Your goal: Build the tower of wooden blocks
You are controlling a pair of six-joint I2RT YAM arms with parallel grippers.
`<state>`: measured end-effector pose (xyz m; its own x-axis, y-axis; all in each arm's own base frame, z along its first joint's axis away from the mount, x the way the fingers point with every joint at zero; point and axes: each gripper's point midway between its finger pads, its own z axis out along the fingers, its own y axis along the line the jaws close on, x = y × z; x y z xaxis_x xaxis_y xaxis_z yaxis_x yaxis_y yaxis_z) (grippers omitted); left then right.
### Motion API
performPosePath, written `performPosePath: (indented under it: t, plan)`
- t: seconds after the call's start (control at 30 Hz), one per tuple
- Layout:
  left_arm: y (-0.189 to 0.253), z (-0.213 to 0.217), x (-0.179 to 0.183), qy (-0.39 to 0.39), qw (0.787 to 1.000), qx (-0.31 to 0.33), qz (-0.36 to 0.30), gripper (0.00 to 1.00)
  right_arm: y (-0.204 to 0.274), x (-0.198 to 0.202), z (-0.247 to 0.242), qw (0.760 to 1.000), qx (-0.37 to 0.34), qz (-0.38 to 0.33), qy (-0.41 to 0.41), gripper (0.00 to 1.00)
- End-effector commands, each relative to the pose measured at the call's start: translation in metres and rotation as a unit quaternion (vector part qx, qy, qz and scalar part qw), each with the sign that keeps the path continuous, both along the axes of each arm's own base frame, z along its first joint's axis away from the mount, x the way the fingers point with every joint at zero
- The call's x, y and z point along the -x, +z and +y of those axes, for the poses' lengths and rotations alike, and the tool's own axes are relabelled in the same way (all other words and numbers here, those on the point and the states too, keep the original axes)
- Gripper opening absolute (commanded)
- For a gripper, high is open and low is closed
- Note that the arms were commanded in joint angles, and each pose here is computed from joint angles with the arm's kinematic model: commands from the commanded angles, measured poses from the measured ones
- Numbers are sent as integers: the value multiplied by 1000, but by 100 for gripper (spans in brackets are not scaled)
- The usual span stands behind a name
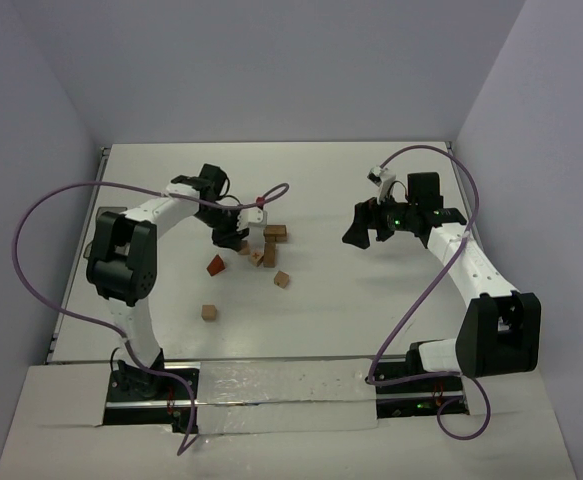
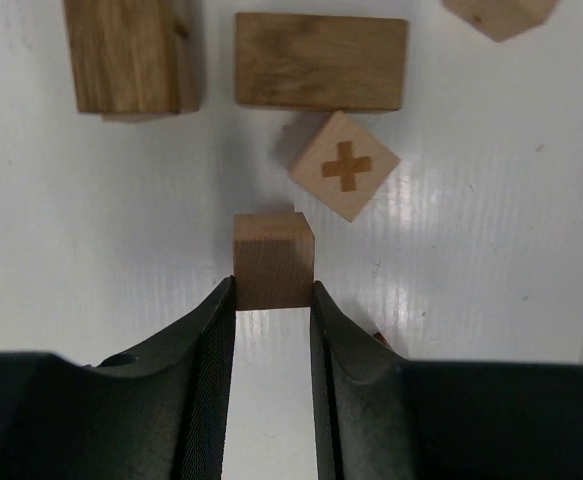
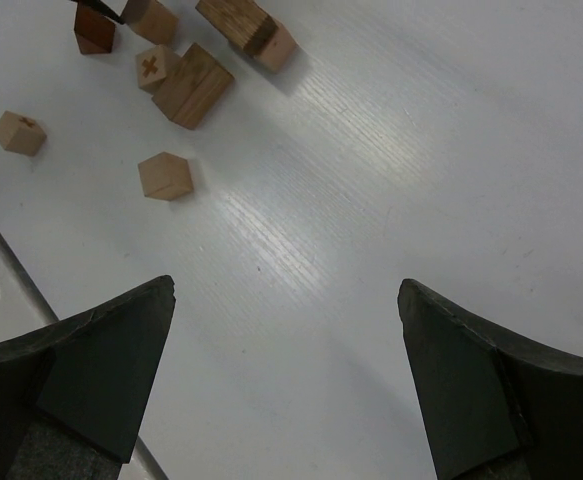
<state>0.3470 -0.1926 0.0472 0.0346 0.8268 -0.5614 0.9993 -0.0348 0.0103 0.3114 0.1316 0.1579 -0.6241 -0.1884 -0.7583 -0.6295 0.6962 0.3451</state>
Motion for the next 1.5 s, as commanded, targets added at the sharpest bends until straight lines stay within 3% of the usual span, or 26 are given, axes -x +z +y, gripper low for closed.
performPosePath:
  t: [0.0,0.37,1.23,1.47]
  plan:
    - [19,-21,17,-109,993,52,0,17,7,-4,2,1000,3,-18,9,100]
    - [3,-29,51,-189,982,19,8,19,10,-4,3,1000,-1,-19,10,100]
    - [-10,-54,62,-137,990,-11,36,31,10,-1,3,1000,-2,-21,11,100]
    - [-13,-56,62,-131,991,-14,36,40,9,0,3,1000,-2,-21,11,100]
